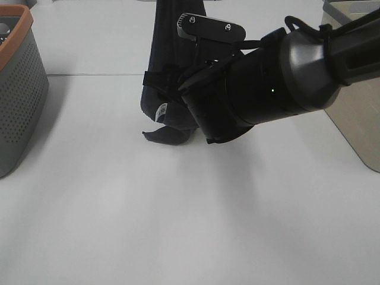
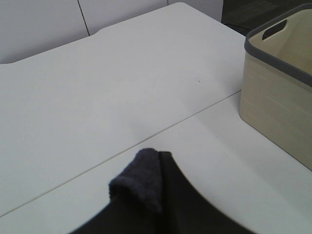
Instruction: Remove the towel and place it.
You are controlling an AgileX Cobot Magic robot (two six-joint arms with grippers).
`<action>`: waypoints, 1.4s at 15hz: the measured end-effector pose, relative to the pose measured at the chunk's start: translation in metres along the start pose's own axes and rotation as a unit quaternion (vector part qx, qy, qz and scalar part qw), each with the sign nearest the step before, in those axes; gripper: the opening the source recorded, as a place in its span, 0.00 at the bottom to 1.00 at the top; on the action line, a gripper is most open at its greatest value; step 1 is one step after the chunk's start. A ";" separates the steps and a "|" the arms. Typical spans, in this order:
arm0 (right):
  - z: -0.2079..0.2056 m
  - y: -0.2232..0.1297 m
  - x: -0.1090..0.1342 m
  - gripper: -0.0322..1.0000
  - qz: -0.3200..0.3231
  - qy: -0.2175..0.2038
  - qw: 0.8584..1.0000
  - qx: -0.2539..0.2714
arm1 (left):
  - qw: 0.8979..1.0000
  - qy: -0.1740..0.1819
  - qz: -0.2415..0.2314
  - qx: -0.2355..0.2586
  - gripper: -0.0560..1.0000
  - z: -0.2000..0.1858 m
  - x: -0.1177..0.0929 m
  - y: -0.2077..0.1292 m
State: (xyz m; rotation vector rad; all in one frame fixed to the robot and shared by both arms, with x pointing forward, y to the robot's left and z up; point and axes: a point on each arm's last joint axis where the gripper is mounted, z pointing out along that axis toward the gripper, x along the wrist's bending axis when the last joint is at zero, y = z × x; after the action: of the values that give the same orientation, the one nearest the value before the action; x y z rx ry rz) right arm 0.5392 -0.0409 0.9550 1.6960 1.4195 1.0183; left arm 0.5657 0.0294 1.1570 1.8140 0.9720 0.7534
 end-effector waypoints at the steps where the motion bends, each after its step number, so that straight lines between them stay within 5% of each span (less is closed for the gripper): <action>1: 0.000 -0.001 -0.001 0.77 -0.010 -0.007 1.000 0.008 | 1.000 0.002 0.005 -0.001 0.05 0.000 0.000 0.000; 6: 0.000 -0.009 -0.004 0.77 -0.053 -0.021 0.997 0.049 | 1.000 0.015 0.019 -0.008 0.05 0.000 0.003 0.002; 9: 0.004 -0.016 -0.005 0.66 -0.076 -0.024 0.995 0.057 | 1.000 0.016 0.020 -0.009 0.05 0.000 0.003 0.002; 15: 0.011 -0.028 -0.005 0.06 -0.098 -0.033 0.992 0.069 | 1.000 0.016 0.019 -0.009 0.05 0.000 0.003 0.002; 18: 0.008 -0.028 -0.006 0.05 -0.129 -0.029 0.987 0.087 | 1.000 0.016 0.009 -0.009 0.05 -0.001 0.004 0.002; 21: -0.008 -0.007 0.003 0.05 -0.235 0.044 0.967 0.084 | 0.999 0.020 -0.044 -0.011 0.05 -0.007 0.020 0.006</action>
State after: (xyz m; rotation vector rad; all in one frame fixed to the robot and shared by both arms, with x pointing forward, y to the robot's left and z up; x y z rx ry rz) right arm 0.5290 -0.0368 0.9532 1.3378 1.8940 0.7284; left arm 0.5722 0.0483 1.1675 1.7319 1.0582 0.7453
